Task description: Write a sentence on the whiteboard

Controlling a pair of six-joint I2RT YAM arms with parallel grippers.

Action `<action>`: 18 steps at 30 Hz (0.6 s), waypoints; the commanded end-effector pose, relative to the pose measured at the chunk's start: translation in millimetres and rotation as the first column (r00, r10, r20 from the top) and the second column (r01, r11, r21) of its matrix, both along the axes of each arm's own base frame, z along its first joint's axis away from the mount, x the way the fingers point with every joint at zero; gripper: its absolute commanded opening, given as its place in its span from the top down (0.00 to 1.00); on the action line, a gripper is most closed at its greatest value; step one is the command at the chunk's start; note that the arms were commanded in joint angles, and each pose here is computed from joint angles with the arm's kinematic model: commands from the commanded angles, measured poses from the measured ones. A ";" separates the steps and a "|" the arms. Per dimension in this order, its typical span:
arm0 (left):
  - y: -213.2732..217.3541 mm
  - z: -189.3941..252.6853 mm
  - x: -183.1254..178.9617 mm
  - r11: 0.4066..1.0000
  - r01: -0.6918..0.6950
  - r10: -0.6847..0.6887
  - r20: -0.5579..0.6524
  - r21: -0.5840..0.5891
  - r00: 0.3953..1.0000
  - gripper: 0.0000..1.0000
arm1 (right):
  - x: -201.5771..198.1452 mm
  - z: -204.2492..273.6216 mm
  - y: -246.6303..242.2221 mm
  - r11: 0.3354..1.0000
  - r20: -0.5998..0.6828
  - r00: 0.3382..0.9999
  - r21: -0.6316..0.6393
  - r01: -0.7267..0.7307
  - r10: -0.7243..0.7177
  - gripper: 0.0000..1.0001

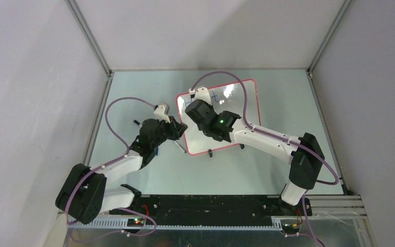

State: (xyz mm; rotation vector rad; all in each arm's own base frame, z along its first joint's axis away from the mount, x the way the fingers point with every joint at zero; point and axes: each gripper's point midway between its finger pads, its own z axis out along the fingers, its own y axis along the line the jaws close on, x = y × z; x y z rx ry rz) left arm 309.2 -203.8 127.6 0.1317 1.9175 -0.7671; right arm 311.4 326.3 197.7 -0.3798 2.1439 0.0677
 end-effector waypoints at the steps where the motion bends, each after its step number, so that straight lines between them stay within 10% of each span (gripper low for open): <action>1: -0.1 14.6 6.5 0.999 -0.005 0.003 0.064 0.034 0.998 0.77 | 10.2 16.8 6.0 0.999 0.039 0.999 0.042 0.021 -0.023 1.00; 18: -1.8 14.0 6.1 0.999 0.000 -0.002 0.062 0.034 0.998 0.76 | 18.4 28.7 5.5 0.998 0.054 0.998 0.057 0.022 -0.025 1.00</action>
